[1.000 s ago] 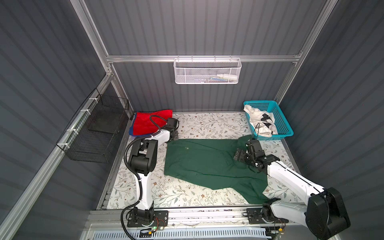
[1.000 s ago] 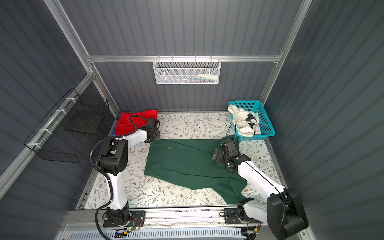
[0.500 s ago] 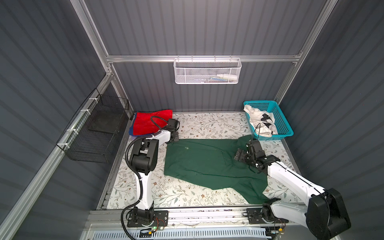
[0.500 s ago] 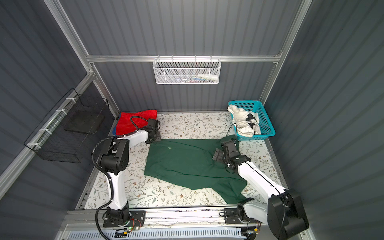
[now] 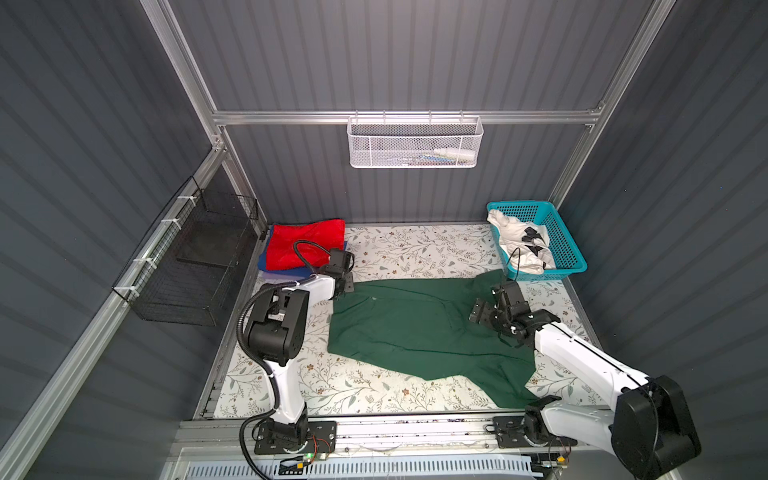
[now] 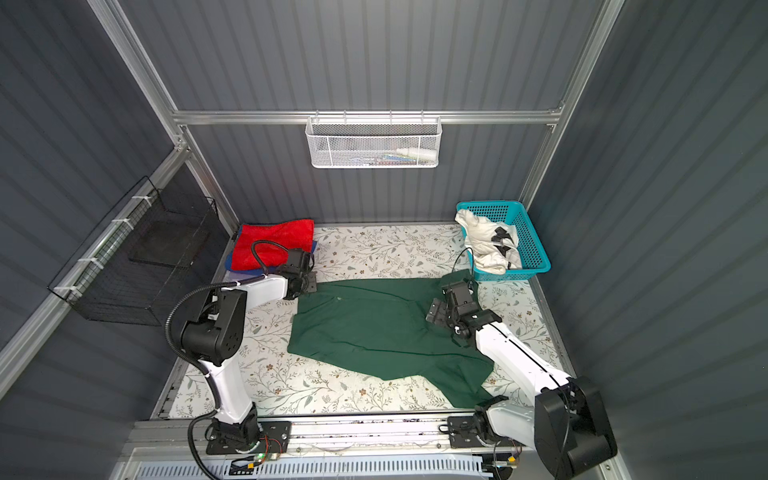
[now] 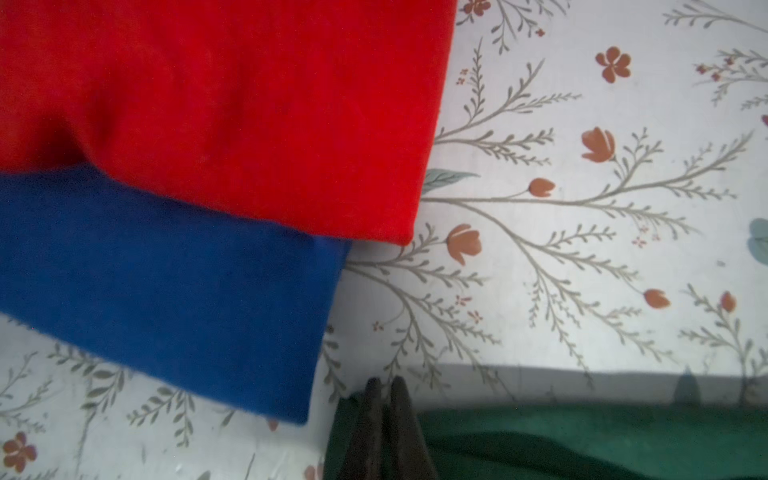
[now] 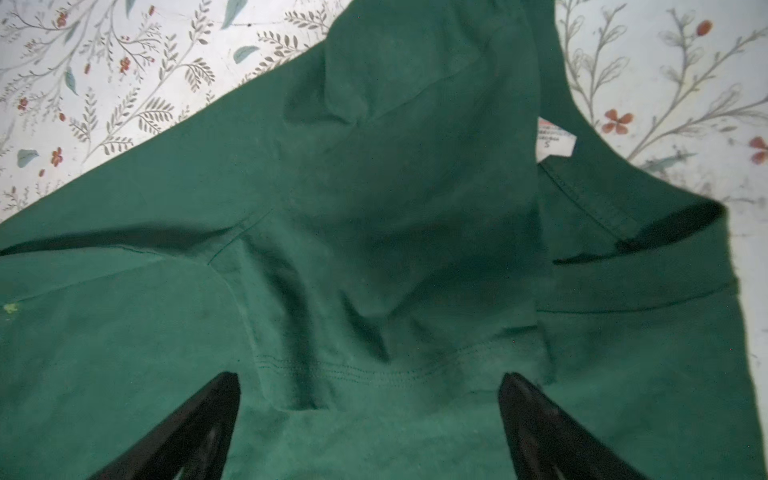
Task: Fold and stack the t-shirts
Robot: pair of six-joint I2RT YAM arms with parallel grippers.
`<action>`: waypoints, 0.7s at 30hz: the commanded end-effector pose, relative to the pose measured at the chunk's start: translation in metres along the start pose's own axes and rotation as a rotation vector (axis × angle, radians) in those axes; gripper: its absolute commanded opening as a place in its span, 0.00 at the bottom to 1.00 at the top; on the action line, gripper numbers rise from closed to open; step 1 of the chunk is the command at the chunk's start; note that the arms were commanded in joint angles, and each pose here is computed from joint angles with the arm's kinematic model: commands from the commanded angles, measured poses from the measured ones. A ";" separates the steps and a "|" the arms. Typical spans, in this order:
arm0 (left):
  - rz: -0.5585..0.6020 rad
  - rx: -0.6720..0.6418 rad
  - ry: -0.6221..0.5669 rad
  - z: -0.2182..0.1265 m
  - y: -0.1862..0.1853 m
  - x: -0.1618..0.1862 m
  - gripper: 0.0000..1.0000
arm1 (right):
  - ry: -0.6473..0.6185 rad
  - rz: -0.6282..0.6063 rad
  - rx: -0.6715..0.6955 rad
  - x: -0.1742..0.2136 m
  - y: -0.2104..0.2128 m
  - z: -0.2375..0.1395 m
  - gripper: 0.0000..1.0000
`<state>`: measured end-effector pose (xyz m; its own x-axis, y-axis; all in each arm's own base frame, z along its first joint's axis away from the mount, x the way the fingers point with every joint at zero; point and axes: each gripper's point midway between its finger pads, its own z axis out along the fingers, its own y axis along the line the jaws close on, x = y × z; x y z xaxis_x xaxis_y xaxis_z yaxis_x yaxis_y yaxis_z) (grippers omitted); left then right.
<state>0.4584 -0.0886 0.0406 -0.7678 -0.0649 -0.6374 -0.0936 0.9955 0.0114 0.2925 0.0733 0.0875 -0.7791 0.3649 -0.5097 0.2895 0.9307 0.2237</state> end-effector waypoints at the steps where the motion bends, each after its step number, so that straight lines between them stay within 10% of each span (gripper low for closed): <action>1: -0.023 0.088 -0.162 -0.012 -0.009 -0.026 0.00 | 0.039 0.001 0.111 -0.002 -0.013 -0.004 0.99; 8: -0.002 0.172 -0.148 -0.009 -0.028 -0.034 0.09 | 0.111 -0.051 0.086 0.000 0.006 0.002 0.99; 11: 0.002 0.184 -0.119 -0.005 -0.032 -0.033 0.33 | 0.131 -0.029 0.055 0.004 0.012 0.004 0.99; 15: 0.005 0.188 -0.108 -0.004 -0.033 -0.032 0.42 | 0.157 -0.014 0.032 0.009 0.016 0.007 0.99; 21: 0.027 0.160 -0.070 0.000 -0.029 -0.028 0.39 | 0.169 -0.017 0.032 0.011 0.016 0.009 0.99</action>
<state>0.4826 -0.1179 0.0636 -0.6970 -0.0620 -0.7144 0.0253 0.9935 -0.1109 0.2949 0.0906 0.0785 -0.8582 0.3421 -0.3827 0.2901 0.9383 0.1882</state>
